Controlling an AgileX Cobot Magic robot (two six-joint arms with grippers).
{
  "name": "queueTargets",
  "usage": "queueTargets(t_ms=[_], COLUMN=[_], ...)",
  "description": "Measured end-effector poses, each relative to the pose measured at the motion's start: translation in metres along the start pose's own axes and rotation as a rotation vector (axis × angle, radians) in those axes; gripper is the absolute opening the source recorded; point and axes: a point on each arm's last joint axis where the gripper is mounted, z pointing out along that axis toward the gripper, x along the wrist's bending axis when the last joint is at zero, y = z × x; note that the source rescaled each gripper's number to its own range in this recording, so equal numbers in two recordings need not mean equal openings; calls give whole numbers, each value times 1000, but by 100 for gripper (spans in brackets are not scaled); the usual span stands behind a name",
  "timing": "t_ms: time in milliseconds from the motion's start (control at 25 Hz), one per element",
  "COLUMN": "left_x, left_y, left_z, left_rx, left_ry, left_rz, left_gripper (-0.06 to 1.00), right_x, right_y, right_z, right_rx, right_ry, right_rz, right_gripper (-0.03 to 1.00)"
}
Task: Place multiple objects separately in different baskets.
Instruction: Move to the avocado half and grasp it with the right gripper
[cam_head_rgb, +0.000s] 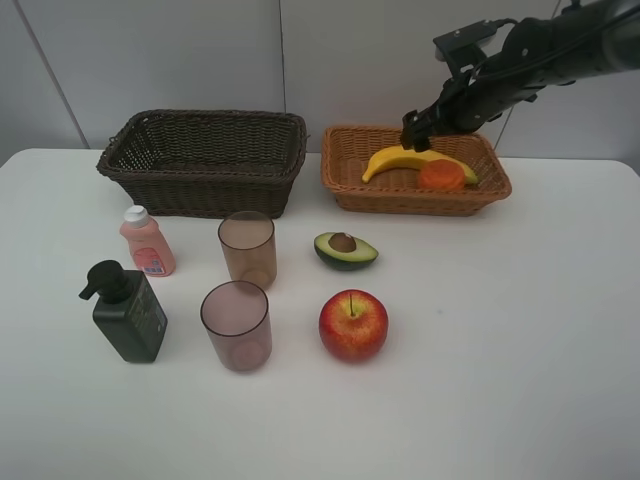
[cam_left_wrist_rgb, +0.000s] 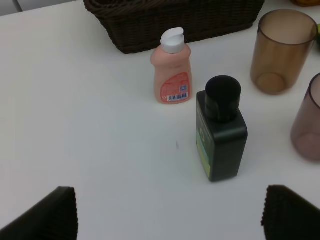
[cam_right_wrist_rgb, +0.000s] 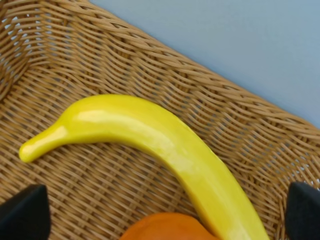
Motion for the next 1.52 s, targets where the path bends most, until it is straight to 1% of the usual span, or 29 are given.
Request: queueTargets(t_ms=[160,400,480,600,720,960,1280,1520], left_x=[0,0,0,0,0,0,0,0], left_y=[0,0,0,0,0,0,0,0], left_z=[0,0,0,0,0,0,0,0], left_rx=[0,0,0,0,0,0,0,0], left_ry=[0,0,0,0,0,0,0,0], left_rz=[0,0,0,0,0,0,0,0], left_gripper=[98,98,98,98,98,98,98,98], right_x=[0,-3,-1,8,23,57,112,141], right_y=[1,10,14,21,24,13,5,5], right_z=[-1,-20,-28,-41,-55,-72,-79,-84], right_rx=[-2,-15,-10,-3,-11,-2,8,6], right_ry=[-1,-5,0,17,30,66,150,195], right_rz=[0,-4,-10,-37,-94,-217,-376,-451], right_gripper=[99,100,100,100,100,100,100,100])
